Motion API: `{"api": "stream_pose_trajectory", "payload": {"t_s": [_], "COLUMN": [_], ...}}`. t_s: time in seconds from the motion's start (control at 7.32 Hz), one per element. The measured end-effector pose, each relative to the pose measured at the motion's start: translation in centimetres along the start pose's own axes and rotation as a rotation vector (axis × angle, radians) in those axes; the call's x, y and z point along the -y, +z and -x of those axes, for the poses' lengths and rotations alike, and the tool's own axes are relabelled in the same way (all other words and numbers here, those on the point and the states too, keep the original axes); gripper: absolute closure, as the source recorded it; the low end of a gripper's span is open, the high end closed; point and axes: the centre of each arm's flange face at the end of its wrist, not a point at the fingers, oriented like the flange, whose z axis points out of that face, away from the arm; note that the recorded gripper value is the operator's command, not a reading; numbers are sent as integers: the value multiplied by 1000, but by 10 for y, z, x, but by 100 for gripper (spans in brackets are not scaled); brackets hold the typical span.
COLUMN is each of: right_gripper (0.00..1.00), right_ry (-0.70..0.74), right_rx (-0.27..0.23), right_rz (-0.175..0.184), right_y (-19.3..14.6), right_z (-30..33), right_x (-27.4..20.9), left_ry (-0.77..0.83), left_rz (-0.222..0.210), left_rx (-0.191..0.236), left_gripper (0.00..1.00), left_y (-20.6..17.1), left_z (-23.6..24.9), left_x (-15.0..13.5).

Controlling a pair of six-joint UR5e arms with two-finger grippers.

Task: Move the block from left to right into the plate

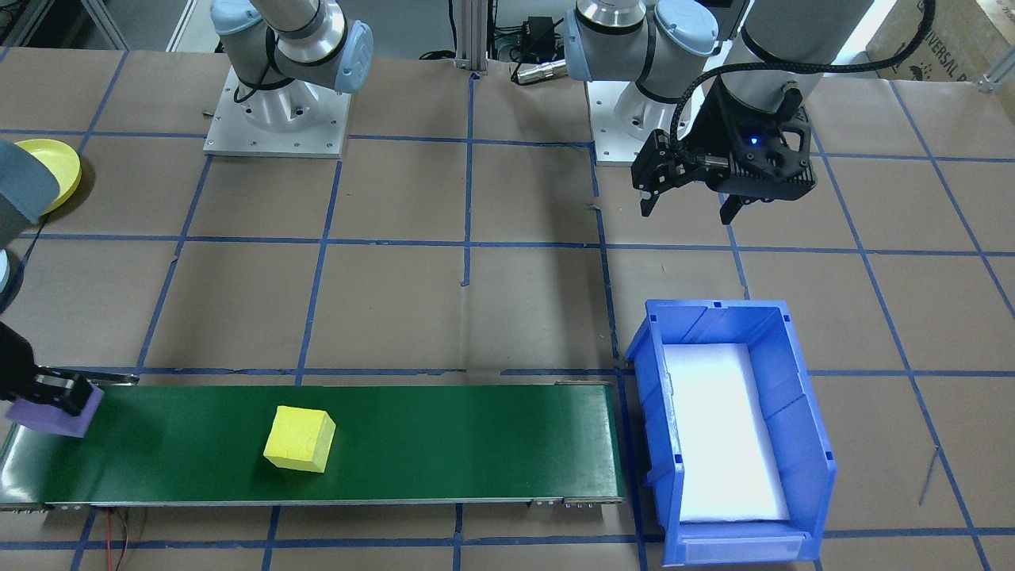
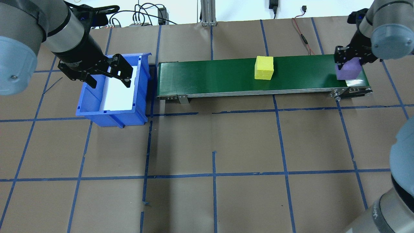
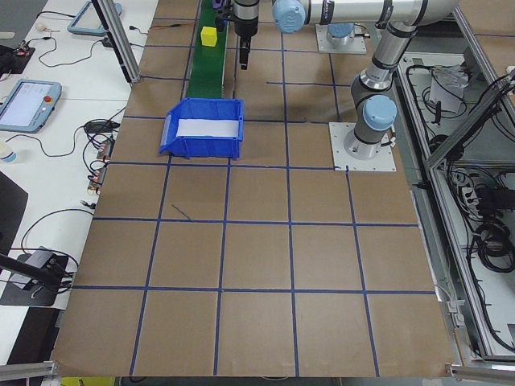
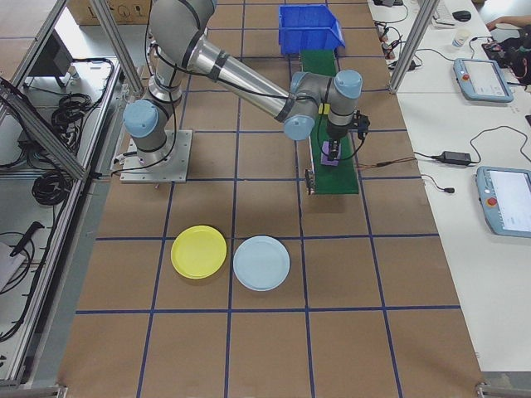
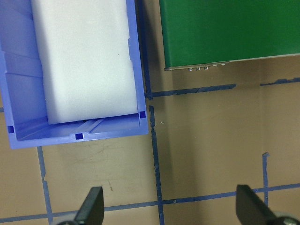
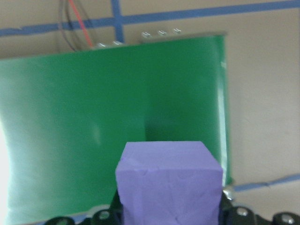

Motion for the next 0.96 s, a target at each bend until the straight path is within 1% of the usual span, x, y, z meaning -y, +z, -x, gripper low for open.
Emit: {"api": "stream_pose_trajectory", "payload": {"t_s": [0.14, 0.27, 0.41, 0.55, 0.68, 0.82, 0.96], "right_gripper": [71, 71, 71, 71, 65, 37, 0], "right_ry": [-26, -66, -100, -119, -125, -118, -110], "right_rx": [-29, -35, -17, 6, 19, 35, 49], "right_rz": [34, 46, 43, 20, -16, -41, -46], "right_y": [-18, -27, -22, -7, 17, 50, 78], "right_z": [-54, -116, -179, -228, -265, -290, -304], "right_x": [-23, -48, -74, -100, -122, -136, -142], "left_ry": [-39, -55, -56, -56, -55, -55, -55], "left_rz": [0, 1, -1, -3, -2, 1, 5], "left_rx": [0, 1, 1, 7, 44, 95, 120], "left_gripper": [0, 0, 0, 0, 0, 0, 0], "left_y": [0, 0, -1, -3, -5, -6, -6], "left_z": [0, 0, 0, 0, 4, 8, 11], "left_x": [0, 0, 0, 0, -1, -2, -3]}}
